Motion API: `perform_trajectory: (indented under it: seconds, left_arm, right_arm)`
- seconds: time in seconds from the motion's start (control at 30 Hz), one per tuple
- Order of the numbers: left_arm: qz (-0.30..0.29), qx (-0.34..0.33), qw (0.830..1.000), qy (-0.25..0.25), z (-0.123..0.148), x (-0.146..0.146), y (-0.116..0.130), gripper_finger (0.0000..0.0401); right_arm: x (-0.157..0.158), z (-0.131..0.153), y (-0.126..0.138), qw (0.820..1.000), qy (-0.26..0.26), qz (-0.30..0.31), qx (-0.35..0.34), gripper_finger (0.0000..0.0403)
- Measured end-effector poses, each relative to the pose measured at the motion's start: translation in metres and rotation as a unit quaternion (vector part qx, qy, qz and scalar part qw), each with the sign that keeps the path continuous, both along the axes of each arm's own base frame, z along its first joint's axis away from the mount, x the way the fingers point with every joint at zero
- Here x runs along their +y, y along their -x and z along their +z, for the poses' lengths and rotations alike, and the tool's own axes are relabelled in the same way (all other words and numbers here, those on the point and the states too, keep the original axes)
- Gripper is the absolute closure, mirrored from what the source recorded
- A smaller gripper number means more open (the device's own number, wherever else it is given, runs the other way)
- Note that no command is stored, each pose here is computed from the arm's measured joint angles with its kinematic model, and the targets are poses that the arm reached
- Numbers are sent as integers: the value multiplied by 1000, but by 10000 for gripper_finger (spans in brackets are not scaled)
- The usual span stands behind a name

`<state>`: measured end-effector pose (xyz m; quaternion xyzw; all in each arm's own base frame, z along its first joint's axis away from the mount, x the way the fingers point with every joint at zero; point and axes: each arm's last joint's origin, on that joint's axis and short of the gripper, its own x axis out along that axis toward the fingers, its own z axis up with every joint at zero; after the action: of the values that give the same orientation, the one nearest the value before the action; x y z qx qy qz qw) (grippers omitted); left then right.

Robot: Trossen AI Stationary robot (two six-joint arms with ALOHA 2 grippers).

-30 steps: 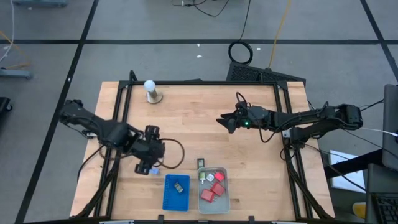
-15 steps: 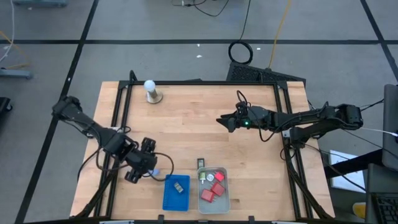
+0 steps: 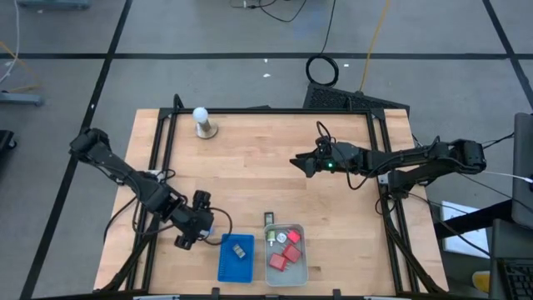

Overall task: Pick & Place Office items
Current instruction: Put the blue charger adapter into the gray bin

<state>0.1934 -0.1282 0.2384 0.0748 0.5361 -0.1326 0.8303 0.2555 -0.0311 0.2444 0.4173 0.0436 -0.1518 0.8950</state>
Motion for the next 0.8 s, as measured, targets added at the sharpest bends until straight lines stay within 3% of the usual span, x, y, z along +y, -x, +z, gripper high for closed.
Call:
perform_trajectory:
  seconds: [0.33, 0.8]
  left_arm:
    - [-3, 27, 999, -21, -24, 6, 8, 73]
    - [4, 14, 1000, -9, -51, 8, 11, 73]
  right_arm:
    - [0, 0, 0, 1000, -1, 0, 1, 138]
    - [0, 0, 0, 1000, -1, 0, 1, 138]
